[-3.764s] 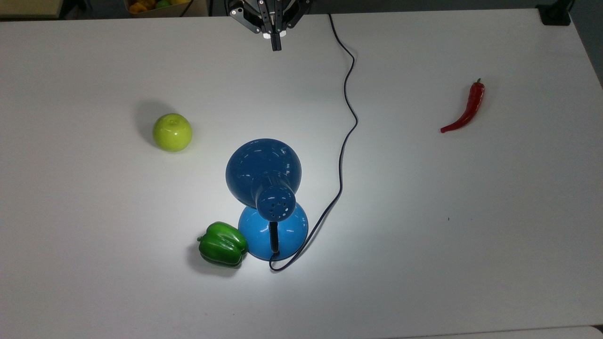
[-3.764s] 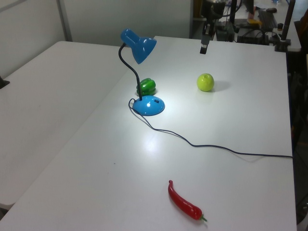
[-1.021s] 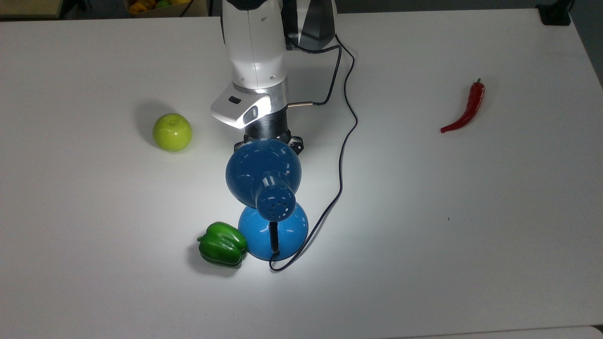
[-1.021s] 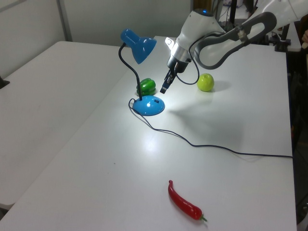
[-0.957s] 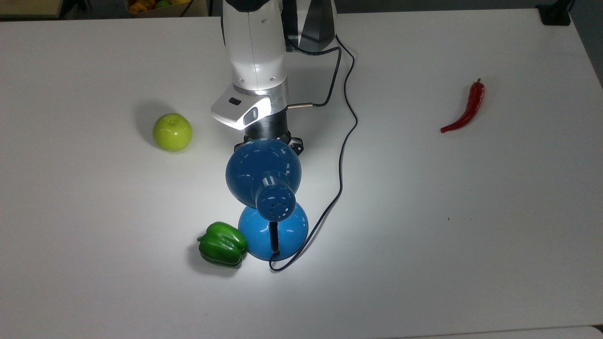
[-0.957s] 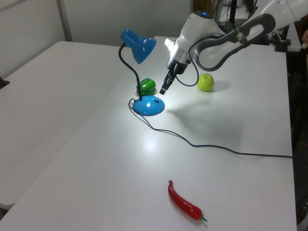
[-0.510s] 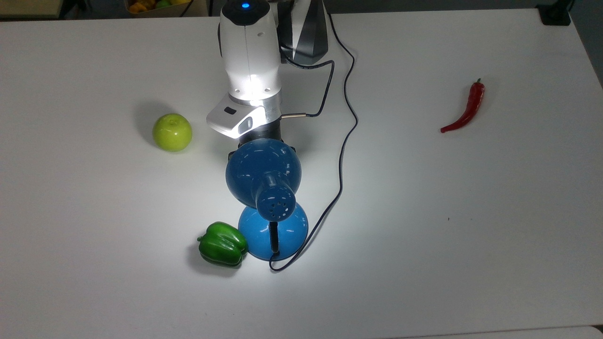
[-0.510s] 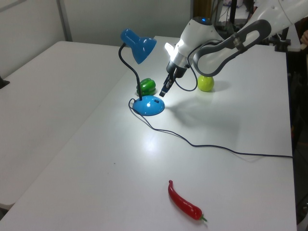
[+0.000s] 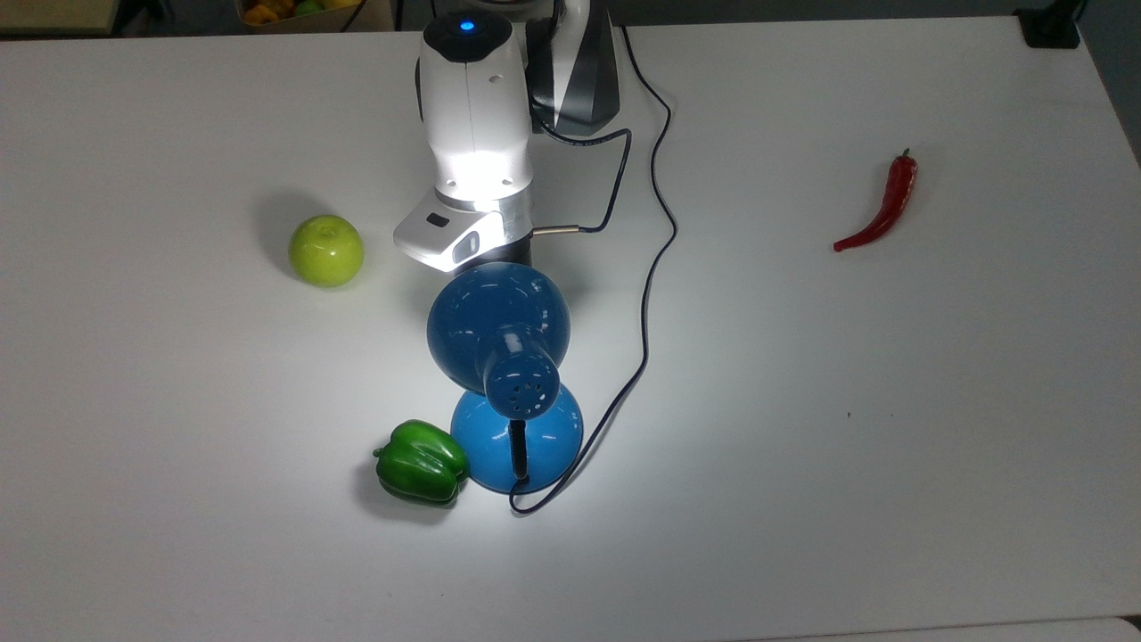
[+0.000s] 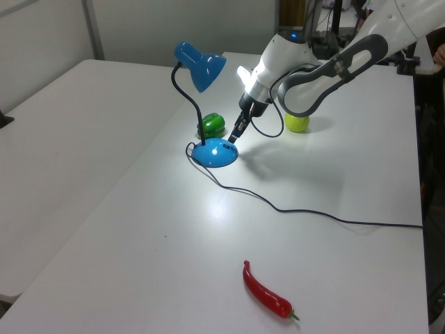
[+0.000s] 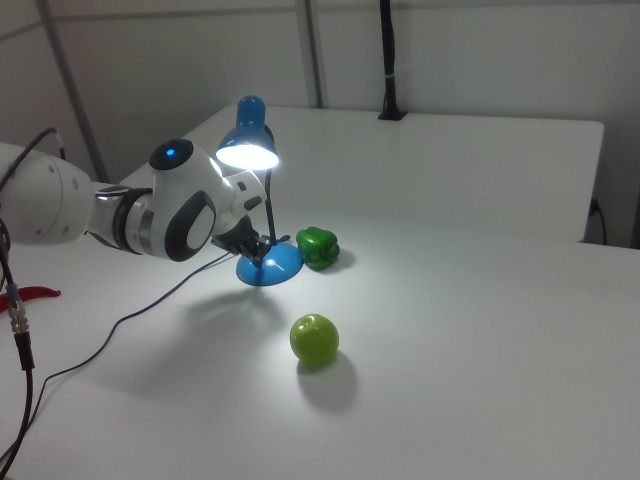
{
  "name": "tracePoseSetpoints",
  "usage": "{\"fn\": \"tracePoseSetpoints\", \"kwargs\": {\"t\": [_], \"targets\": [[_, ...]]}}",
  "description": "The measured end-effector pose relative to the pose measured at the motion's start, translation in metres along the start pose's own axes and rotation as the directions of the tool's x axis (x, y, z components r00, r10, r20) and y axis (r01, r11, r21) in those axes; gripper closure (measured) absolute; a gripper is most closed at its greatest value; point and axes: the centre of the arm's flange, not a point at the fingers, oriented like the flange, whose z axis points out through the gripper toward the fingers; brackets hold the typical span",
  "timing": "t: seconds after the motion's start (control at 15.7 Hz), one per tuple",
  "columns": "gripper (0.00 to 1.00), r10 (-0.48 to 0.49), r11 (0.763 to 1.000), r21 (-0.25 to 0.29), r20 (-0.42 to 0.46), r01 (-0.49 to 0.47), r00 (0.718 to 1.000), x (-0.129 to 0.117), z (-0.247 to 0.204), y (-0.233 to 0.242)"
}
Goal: Turn off lamp
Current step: 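Descend the gripper onto the switch on the blue lamp base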
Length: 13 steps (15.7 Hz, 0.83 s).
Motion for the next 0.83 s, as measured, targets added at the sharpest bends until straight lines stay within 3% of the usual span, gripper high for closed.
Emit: {"fn": "tracePoseSetpoints", "kwargs": {"t": [0.83], "targets": [[0.99, -0.004, 1.000, 0.001, 0.007, 0.004, 1.000, -0.0048, 0.0110, -0.0014]]}}
